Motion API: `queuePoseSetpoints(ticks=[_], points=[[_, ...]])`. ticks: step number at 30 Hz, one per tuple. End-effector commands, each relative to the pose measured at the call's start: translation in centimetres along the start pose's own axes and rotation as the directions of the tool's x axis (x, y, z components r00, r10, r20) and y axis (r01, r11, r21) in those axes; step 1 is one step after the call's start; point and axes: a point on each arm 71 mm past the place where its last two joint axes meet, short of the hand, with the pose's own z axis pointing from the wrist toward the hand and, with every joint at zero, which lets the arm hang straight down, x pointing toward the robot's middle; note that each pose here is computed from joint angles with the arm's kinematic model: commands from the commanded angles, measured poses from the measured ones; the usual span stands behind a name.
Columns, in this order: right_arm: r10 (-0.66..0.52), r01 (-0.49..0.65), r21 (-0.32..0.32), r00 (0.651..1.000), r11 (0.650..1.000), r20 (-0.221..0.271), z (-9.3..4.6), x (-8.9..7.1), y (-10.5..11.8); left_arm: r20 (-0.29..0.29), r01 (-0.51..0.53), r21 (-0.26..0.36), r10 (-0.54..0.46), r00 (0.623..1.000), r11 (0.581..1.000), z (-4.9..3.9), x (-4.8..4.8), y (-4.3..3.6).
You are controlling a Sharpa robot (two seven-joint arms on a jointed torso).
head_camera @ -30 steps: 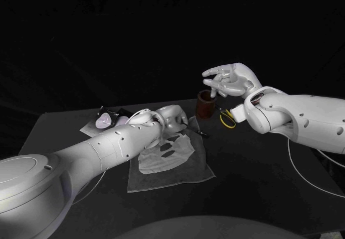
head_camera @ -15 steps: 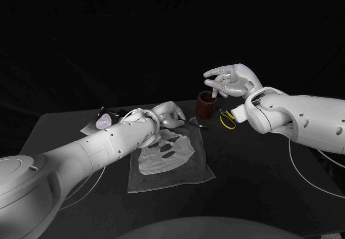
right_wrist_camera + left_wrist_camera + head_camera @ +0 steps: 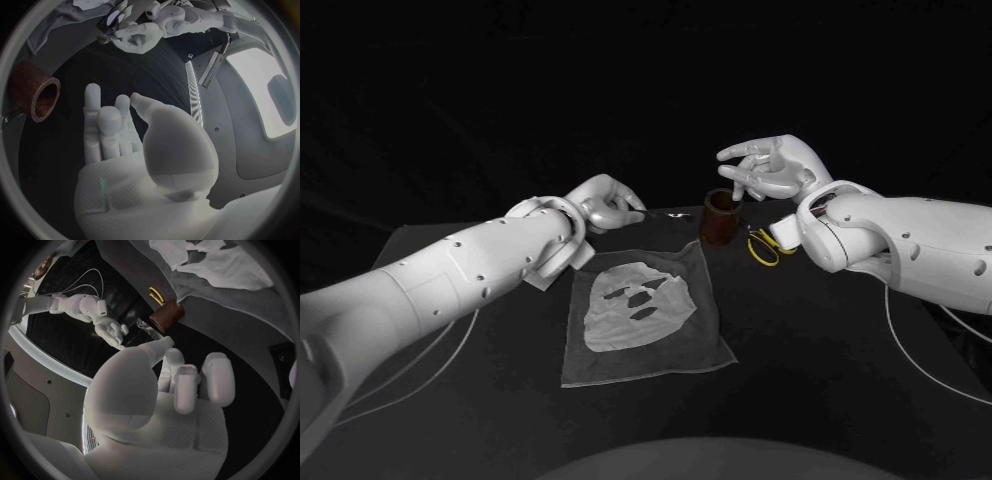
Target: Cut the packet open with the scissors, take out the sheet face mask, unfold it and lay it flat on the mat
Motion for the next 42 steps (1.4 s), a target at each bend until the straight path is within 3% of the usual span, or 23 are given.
queuePoseSetpoints(ticks=[1,7,8,15,23,29,36,42], points=[[0.007,-0.007,0.004,1.0,1.0,-0.011,0.0,0.1,-0.1,0.029,0.034,-0.054,-0.033,0.999,0.998,-1.42,-2.18,1.24],[0.008,-0.008,0.014,1.0,1.0,-0.016,-0.1,0.2,-0.5,0.092,0.032,-0.118,-0.021,0.996,0.992,-5.23,-6.18,4.08],[0.009,-0.009,0.017,1.0,1.0,-0.018,-0.2,0.3,-0.6,0.107,0.039,-0.134,-0.025,0.994,0.99,-6.22,-7.06,4.77],[0.012,-0.012,0.028,1.0,1.0,-0.028,-0.2,0.7,-1.0,0.172,0.06,-0.202,-0.025,0.985,0.977,-9.79,-9.92,7.22],[0.016,-0.014,0.034,0.999,0.999,-0.036,-0.2,1.0,-1.2,0.245,0.068,-0.286,0.005,0.97,0.956,-12.13,-12.35,9.84],[0.018,-0.017,0.038,0.999,0.999,-0.042,-0.2,1.3,-1.4,0.298,0.076,-0.361,0.038,0.954,0.929,-13.23,-13.51,11.9],[0.021,-0.019,0.045,0.999,0.999,-0.048,-0.3,1.6,-1.7,0.356,0.151,-0.511,0.048,0.933,0.846,-14.27,-13.43,14.7],[0.022,-0.02,0.047,0.999,0.999,-0.05,-0.4,1.7,-1.8,0.378,0.182,-0.58,0.064,0.924,0.794,-14.2,-13.12,15.84]])
